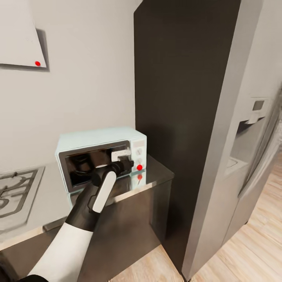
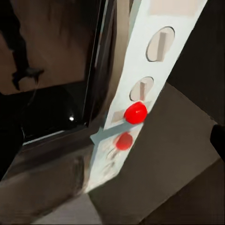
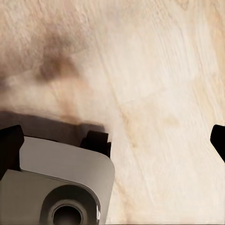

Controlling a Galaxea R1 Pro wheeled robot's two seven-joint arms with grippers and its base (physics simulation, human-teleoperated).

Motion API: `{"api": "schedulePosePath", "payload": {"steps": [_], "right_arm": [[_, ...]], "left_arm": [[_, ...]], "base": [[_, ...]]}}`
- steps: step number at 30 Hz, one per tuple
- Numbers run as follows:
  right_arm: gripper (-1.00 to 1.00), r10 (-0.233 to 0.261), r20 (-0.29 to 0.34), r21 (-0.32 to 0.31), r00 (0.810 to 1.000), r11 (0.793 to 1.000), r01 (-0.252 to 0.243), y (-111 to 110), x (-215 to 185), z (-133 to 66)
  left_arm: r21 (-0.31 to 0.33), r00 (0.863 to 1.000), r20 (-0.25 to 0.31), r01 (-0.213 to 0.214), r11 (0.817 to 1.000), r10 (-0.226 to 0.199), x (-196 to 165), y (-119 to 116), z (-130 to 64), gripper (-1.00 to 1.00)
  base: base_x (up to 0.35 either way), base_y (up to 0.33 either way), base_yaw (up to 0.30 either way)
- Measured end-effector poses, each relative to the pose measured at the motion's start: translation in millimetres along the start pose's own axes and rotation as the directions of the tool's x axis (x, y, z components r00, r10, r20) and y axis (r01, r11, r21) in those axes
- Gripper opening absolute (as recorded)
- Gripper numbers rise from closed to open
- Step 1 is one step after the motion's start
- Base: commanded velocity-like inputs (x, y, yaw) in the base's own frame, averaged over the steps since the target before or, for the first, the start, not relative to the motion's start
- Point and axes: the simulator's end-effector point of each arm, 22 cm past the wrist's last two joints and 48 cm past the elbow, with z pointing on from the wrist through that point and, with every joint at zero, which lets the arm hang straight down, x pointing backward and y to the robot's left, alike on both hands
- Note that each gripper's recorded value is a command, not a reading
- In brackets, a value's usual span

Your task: In the kitchen, take the popcorn bag from the countertop, put it into the microwave, and heat it until the popcorn is cooked so the cooked popcorn ends up inside the bag.

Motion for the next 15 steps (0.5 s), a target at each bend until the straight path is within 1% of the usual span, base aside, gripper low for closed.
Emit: {"api": "schedulePosePath", "payload": {"steps": [3, 4, 5, 6, 7, 8, 9, 10, 11, 12, 13, 15], "right_arm": [[1.00, 0.000, 0.000, 0.001, 1.000, 1.000, 0.000, 0, 0, 0.0], [1.00, 0.000, 0.000, 0.000, 1.000, 1.000, 0.000, 0, 0, 0.0], [1.00, 0.000, 0.000, 0.000, 1.000, 1.000, 0.000, 0, 0, 0.0], [1.00, 0.000, -0.001, 0.000, 1.000, 1.000, 0.000, 0, 0, 0.1], [1.00, -0.001, -0.001, 0.000, 1.000, 1.000, 0.001, 0, 0, 0.1], [1.00, -0.001, -0.001, -0.001, 1.000, 1.000, 0.001, 1, 0, 0.2], [1.00, -0.001, -0.001, -0.001, 1.000, 1.000, 0.001, 1, 0, 0.2], [1.00, -0.001, 0.000, 0.000, 1.000, 1.000, 0.001, 0, 0, 0.2], [1.00, -0.001, 0.001, 0.000, 1.000, 1.000, 0.001, 0, 0, 0.1], [1.00, -0.001, 0.002, 0.000, 1.000, 1.000, 0.001, 0, 0, 0.1], [1.00, -0.001, 0.003, 0.000, 1.000, 1.000, 0.001, 0, 0, 0.1], [1.00, -0.001, 0.004, 0.000, 1.000, 1.000, 0.001, 0, -1, 0.1]], "left_arm": [[0.061, 0.998, -0.039, 0.060, 0.996, -0.057, 10, -14, 1.3, 1.00], [0.077, 0.995, -0.067, 0.082, 0.994, -0.077, 18, -17, 4.0, 1.00], [0.082, 0.992, -0.090, 0.095, 0.992, -0.088, 26, -18, 6.8, 1.00], [0.088, 0.979, -0.170, 0.133, 0.987, -0.117, 55, -20, 17.0, 1.00], [0.078, 0.958, -0.244, 0.174, 0.982, -0.150, 86, -18, 27.3, 1.00], [0.054, 0.925, -0.317, 0.237, 0.970, -0.209, 124, -17, 39.1, 1.00], [0.004, 0.886, -0.365, 0.307, 0.952, -0.285, 164, -9, 51.1, 1.00], [-0.045, 0.855, -0.381, 0.362, 0.931, -0.351, 200, 1, 60.9, 1.00], [-0.074, 0.833, -0.396, 0.391, 0.917, -0.387, 235, 9, 66.0, 1.00], [-0.092, 0.813, -0.424, 0.401, 0.912, -0.400, 265, 15, 65.9, 1.00], [-0.104, 0.785, -0.462, 0.414, 0.904, -0.413, 302, 21, 62.0, 1.00], [-0.123, 0.739, -0.521, 0.429, 0.895, -0.426, 350, 30, 50.2, 1.00]], "base": [[-0.342, 0.000, 0.000], [-0.344, 0.000, 0.000], [-0.344, 0.000, 0.000], [-0.344, 0.000, 0.000], [-0.344, 0.000, 0.000], [-0.344, 0.000, 0.000], [-0.344, 0.000, 0.000], [-0.344, 0.000, 0.000], [-0.344, 0.000, 0.000], [-0.344, 0.000, 0.000], [-0.344, 0.000, 0.000], [-0.344, 0.000, 0.000]]}}
